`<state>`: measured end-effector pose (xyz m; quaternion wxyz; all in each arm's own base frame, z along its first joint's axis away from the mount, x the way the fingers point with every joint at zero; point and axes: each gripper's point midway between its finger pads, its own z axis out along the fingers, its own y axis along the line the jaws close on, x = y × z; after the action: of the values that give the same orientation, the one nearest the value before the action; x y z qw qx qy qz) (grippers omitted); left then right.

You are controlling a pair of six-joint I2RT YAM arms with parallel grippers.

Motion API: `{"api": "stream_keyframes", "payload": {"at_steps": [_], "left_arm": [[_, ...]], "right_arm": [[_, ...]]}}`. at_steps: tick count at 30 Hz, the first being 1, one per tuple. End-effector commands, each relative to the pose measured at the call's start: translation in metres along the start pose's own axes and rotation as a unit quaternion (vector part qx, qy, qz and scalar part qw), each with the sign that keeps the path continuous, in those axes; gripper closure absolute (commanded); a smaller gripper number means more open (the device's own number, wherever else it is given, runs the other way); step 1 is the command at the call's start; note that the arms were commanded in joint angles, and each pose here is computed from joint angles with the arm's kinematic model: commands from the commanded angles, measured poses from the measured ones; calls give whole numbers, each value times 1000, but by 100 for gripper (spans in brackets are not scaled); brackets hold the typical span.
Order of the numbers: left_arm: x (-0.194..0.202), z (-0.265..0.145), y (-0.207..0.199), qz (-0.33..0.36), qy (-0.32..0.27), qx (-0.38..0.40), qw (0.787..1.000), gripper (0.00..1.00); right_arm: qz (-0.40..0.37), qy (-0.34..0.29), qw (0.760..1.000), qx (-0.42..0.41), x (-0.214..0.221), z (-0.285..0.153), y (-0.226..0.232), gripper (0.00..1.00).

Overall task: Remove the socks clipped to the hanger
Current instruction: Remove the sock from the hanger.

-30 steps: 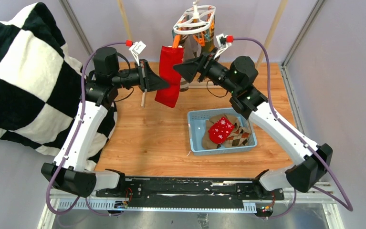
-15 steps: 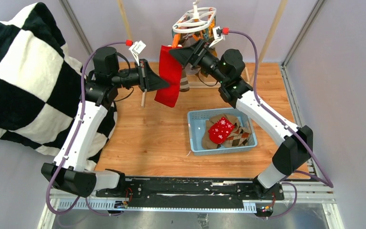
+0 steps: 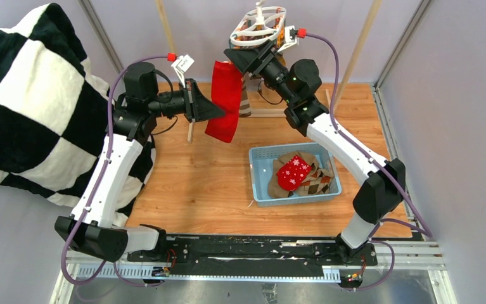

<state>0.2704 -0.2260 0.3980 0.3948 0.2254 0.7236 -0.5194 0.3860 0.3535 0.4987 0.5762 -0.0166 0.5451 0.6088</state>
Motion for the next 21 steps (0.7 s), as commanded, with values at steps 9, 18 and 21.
{"api": "stream_keyframes", "payload": {"at_steps": [9, 18, 21], "left_arm": [[-2, -6, -13, 22, 2, 4, 1000, 100], [11, -9, -5, 40, 14, -14, 999, 100], [11, -11, -4, 46, 17, -16, 999, 100]], "right_arm": [[-4, -38, 999, -24, -24, 11, 18, 64], [-7, -33, 999, -29, -27, 7, 19, 99], [-8, -23, 999, -30, -23, 5, 19, 94]]}}
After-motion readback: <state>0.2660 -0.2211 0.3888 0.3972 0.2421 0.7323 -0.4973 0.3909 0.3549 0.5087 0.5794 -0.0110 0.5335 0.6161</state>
